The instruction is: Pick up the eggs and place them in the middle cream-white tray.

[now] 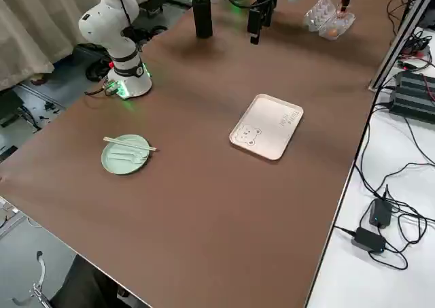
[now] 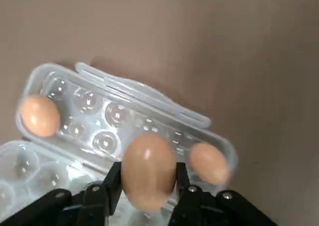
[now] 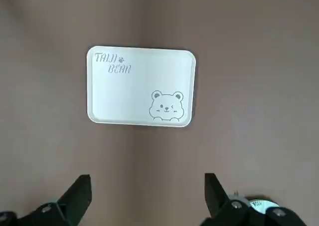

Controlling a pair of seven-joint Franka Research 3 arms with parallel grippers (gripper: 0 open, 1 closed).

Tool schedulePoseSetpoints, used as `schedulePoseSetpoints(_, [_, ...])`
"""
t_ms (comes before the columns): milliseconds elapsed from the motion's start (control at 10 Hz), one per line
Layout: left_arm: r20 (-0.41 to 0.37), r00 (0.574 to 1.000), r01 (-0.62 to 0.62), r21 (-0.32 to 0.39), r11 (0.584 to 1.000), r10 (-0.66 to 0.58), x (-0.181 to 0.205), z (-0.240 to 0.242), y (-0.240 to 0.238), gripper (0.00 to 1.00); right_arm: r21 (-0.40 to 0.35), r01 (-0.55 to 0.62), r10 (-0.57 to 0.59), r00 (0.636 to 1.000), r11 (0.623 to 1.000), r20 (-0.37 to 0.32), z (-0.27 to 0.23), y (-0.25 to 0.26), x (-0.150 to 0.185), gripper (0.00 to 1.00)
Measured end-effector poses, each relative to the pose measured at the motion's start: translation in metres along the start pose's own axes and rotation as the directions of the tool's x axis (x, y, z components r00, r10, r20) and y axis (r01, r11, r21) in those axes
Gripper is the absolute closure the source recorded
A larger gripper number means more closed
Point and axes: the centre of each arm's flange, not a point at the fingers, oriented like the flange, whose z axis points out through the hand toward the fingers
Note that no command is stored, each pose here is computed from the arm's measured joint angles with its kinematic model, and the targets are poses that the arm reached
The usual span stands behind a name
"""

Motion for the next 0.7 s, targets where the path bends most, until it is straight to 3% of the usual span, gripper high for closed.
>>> schedulePoseSetpoints(200, [0.005, 0.996, 0.093, -0.058, 0.994, -0.093, -0.056, -0.026, 0.083, 0.54, 0.001, 0.01, -0.01, 1.0, 1.0, 0.023, 0.008, -0.006, 0.002, 0.0])
schedulePoseSetpoints(500, [0.054, 0.981, 0.191, -0.097, 0.977, -0.186, -0.166, -0.004, 0.215, 0.54, 0.011, 0.029, -0.03, 0.998, 1.0, 0.053, 0.024, -0.019, 0.007, 0.0])
schedulePoseSetpoints(700, [0.059, 0.971, 0.239, -0.214, 0.947, -0.232, -0.215, 0.024, 0.274, 0.54, 0.074, 0.041, -0.047, 0.995, 0.996, 0.085, 0.051, -0.035, 0.019, 0.0])
